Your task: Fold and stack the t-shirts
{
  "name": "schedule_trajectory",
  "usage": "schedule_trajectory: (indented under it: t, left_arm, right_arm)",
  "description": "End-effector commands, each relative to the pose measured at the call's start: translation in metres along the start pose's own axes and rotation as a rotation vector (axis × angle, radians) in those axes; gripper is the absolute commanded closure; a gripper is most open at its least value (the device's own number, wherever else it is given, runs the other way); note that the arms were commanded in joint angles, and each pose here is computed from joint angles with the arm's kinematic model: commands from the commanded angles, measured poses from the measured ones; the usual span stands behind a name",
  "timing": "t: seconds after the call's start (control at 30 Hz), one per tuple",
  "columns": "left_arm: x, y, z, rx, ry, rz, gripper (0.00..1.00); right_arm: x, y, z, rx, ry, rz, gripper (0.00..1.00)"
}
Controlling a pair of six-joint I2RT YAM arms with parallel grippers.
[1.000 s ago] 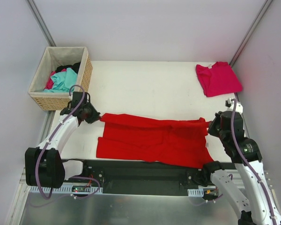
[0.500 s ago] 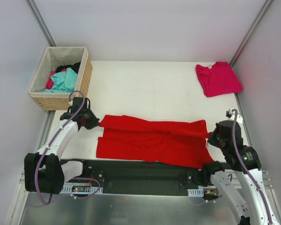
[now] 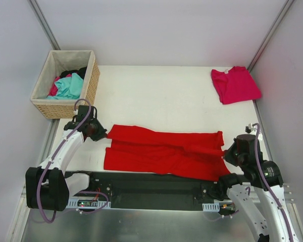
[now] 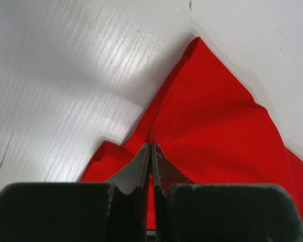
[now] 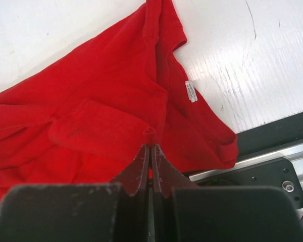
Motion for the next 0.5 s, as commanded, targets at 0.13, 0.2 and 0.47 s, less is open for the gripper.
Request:
schedule_trajectory:
  t: [0.13, 0.2, 0.47]
  left_arm:
    - [0.010, 0.004, 0.007, -0.008, -0.025, 0.033, 1.00]
    - [0.012, 0.002, 0.008, -0.011, -0.023, 0.048, 1.00]
    - [0.018, -0.002, 0.012, -0.021, -0.023, 0.074, 0.91]
  right_arm:
    - [0.022, -0.015, 0.002, 0.050, -0.030, 0.163, 0.99]
    - [0.023, -0.018, 0.004, 0.043, -0.044, 0.169, 0.99]
    - [0.033, -0.031, 0.005, 0.052, -0.054, 0.208, 0.99]
Point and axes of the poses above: each gripper's point midway between its finger pads, its own y axis back along the fingers, its own z axis along the line the jaws close on, x = y × z, the point moved 5 cm from there along y, back along the fingers, and after that the axes turned 1 degree about -y, right-handed, at the moved point
